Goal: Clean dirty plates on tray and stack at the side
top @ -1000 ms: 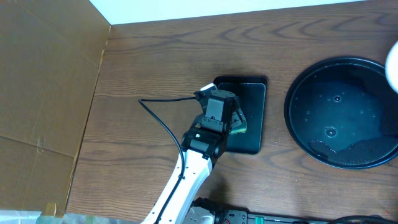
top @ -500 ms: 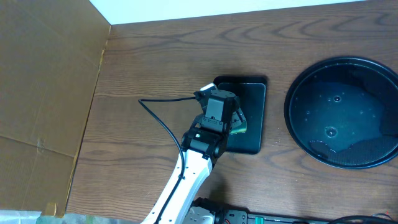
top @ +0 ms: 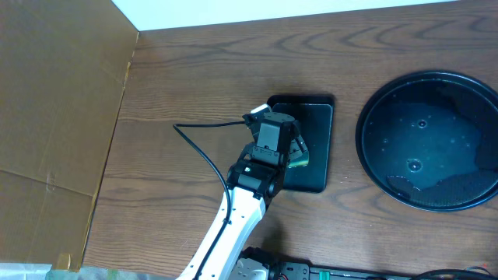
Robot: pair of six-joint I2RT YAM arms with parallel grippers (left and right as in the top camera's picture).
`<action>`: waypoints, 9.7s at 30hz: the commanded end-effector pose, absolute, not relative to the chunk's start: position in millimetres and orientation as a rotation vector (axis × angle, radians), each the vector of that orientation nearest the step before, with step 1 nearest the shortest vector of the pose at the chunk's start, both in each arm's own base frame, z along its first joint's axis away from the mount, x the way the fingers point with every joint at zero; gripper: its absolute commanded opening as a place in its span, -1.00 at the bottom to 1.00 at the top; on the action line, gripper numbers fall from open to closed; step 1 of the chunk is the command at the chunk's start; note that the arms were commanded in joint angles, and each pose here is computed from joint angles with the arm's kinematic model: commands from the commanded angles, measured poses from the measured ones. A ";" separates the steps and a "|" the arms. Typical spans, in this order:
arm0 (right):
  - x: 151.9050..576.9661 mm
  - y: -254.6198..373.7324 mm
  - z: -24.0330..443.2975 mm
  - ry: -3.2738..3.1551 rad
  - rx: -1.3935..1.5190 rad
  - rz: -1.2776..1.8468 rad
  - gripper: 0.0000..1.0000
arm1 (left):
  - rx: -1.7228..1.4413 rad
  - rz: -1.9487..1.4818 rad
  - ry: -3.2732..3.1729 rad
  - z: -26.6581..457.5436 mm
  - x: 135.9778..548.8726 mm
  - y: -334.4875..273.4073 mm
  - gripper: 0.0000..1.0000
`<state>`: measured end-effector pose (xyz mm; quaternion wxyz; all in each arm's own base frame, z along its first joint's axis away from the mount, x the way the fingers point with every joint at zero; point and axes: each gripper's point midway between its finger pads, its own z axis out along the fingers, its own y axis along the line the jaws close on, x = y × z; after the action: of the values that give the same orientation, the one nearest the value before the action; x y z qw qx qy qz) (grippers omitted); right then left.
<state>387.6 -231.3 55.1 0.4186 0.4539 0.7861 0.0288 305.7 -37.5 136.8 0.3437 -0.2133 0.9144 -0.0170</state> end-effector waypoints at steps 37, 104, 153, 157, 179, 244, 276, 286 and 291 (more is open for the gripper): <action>235.6 22.6 175.6 2.427 0.383 0.326 0.99 | -0.558 -0.035 2.367 140.2 308.0 -35.6 0.63; 245.9 7.2 156.4 1.647 -0.035 0.035 0.98 | -0.558 -0.035 2.367 140.2 308.0 -35.6 0.63; 245.7 12.9 158.2 1.636 -0.115 0.011 0.98 | -0.033 0.071 2.676 112.9 252.2 -40.7 1.00; 245.7 12.9 158.2 1.636 -0.115 0.011 0.98 | 0.213 0.038 2.610 123.2 252.9 -43.9 0.97; 245.7 12.9 158.2 1.636 -0.115 0.011 0.98 | 0.230 0.006 1.996 123.9 244.3 -20.5 0.97; 245.7 12.9 158.2 1.636 -0.115 0.011 0.99 | -0.077 0.092 1.729 135.6 242.6 21.1 0.96; 245.7 12.9 158.1 1.636 -0.115 0.011 0.98 | -0.084 0.086 1.727 136.0 242.8 21.1 0.96; 245.7 12.9 158.2 1.636 -0.115 0.011 0.99 | -0.084 0.087 1.727 136.0 242.8 21.1 0.96; 246.0 7.0 157.9 1.639 -0.089 -0.017 0.99 | -0.084 0.086 1.727 136.0 242.8 21.1 0.97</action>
<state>246.3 7.9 157.8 0.6814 -0.0398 0.7308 0.0002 243.3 18.5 153.9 0.6656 -0.0362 0.7449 0.0297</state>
